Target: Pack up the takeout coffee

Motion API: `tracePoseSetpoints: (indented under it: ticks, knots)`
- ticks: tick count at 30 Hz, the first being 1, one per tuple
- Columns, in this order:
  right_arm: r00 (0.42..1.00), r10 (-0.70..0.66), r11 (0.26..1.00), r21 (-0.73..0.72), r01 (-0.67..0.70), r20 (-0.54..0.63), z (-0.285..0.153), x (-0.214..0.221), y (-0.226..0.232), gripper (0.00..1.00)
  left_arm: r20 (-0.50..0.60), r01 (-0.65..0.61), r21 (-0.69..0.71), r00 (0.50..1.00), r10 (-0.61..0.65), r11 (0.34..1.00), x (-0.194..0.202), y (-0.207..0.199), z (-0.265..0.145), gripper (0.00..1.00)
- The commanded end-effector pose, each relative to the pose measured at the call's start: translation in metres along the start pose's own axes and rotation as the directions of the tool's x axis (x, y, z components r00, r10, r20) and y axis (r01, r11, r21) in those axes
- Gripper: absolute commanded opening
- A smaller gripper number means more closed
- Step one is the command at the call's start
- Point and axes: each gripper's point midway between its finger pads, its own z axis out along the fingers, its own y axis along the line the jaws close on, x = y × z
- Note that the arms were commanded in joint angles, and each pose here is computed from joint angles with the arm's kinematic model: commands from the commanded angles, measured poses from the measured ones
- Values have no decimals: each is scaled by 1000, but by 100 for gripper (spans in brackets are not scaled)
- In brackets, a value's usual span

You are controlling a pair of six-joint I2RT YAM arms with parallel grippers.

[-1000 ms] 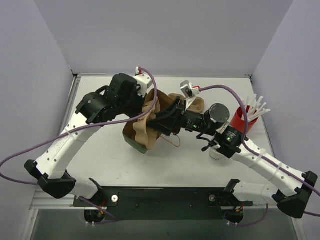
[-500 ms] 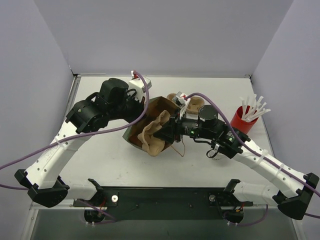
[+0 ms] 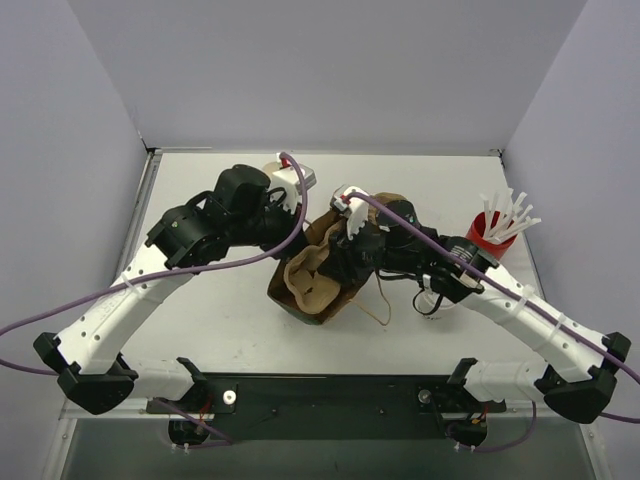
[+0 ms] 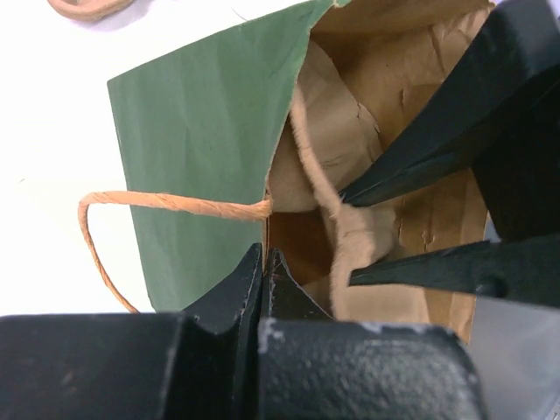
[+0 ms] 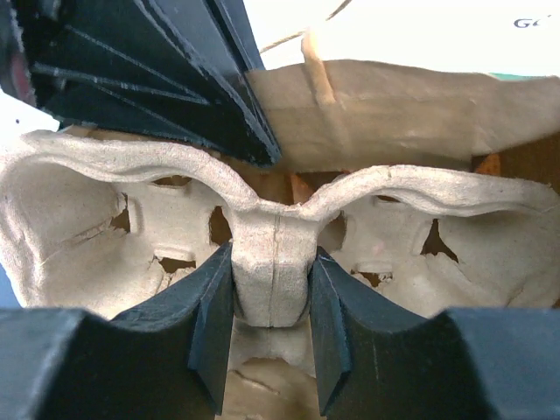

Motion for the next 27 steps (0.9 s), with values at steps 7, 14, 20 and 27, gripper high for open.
tracePoseSetpoints:
  ticks: [7, 14, 20, 27]
  knots:
    - [972, -93, 984, 132, 123, -214, 26, 32, -23, 19, -23, 32, -86, 999, -34, 996, -9, 15, 33, 0]
    - [944, -77, 969, 197, 146, -321, 42, 59, -41, 18, -48, 74, -140, 996, -81, 987, -6, 29, 53, 0]
    - [914, -31, 958, 248, 142, -405, 50, 85, -53, 17, -54, 89, -295, 992, -110, 951, 5, 60, 57, 0]
    - [883, 3, 953, 267, 139, -469, 54, 106, -58, 16, -9, 56, -450, 998, -68, 891, 3, 88, 43, 0]
